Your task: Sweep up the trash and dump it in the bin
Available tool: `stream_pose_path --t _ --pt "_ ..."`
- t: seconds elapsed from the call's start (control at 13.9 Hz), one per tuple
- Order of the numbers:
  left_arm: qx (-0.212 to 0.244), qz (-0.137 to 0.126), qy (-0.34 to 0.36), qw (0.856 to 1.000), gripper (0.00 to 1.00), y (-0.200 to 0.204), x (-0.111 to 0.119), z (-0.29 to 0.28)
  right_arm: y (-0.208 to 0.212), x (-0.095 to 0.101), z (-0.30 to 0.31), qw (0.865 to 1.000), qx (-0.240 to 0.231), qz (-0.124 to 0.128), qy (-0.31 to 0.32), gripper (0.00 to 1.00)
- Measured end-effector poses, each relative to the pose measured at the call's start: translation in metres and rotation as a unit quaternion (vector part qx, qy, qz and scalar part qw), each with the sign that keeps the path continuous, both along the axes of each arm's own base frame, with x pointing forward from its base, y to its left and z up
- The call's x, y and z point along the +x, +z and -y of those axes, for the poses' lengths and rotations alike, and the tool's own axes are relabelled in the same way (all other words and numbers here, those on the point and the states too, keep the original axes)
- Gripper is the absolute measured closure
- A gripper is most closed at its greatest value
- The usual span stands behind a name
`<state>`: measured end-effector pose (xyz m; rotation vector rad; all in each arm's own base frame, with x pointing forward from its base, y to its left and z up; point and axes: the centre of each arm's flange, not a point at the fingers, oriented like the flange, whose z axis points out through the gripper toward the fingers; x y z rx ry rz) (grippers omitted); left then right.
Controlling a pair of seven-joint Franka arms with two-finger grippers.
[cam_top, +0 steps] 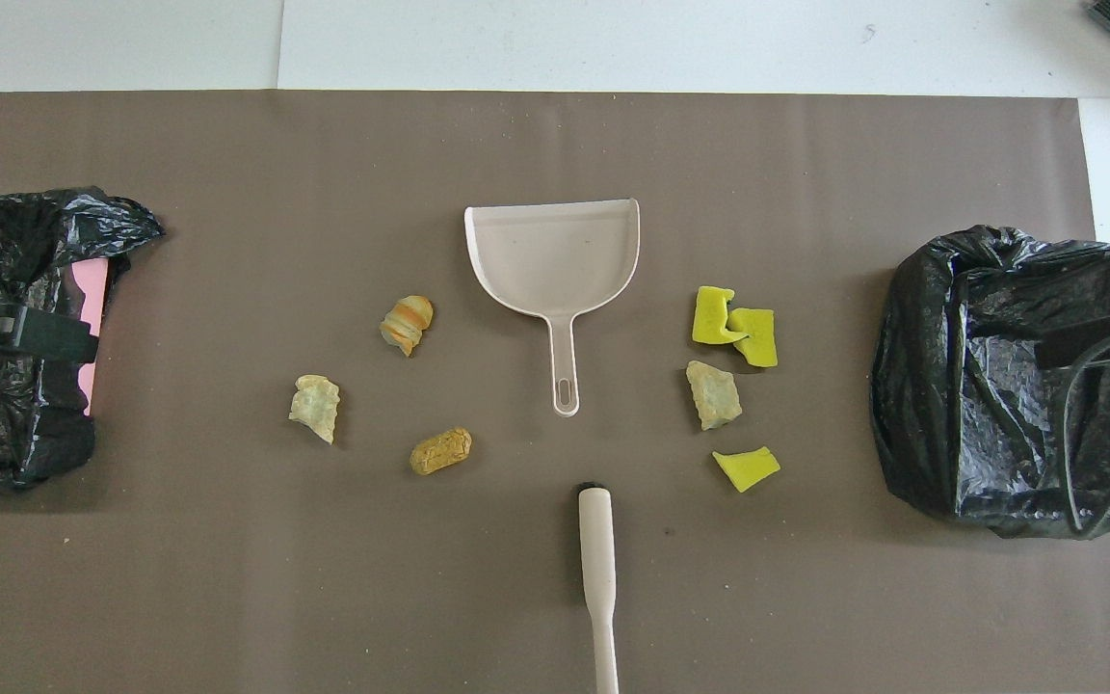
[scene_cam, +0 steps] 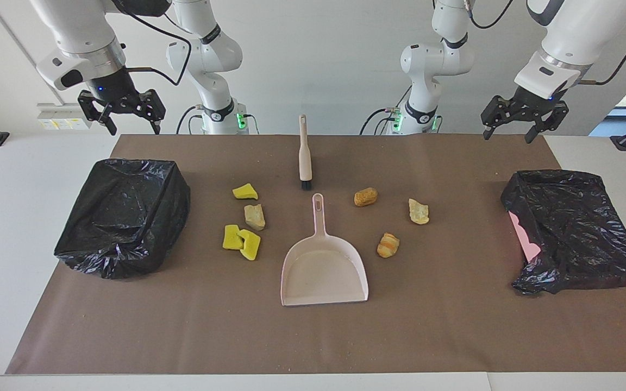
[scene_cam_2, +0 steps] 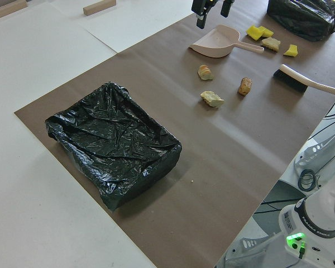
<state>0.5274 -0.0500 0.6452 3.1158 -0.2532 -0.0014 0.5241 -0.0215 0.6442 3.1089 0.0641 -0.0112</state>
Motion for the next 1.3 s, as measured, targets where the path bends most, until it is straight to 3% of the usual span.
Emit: stream_pose_path --t 0.36,0.65,1.01,1.3 --pt "0.001 -0.005 -0.007 1.0 0.0 -0.003 -0.004 0.015 0.0 0.0 0.0 1.0 0.0 0.0 0.0 0.0" --pt "0.008 -0.025 -0.001 1.0 0.0 -0.02 -0.017 0.059 0.0 0.0 0.0 1.0 0.0 0.0 0.0 0.0" --pt "0.017 -0.051 0.014 0.998 0.0 -0.068 -0.066 0.178 0.0 0.0 0.0 1.0 0.0 0.0 0.0 0.0" --pt "0.017 -0.06 0.012 0.998 0.0 -0.119 -0.113 0.233 0.0 0.0 0.0 1.0 0.0 0.0 0.0 0.0"
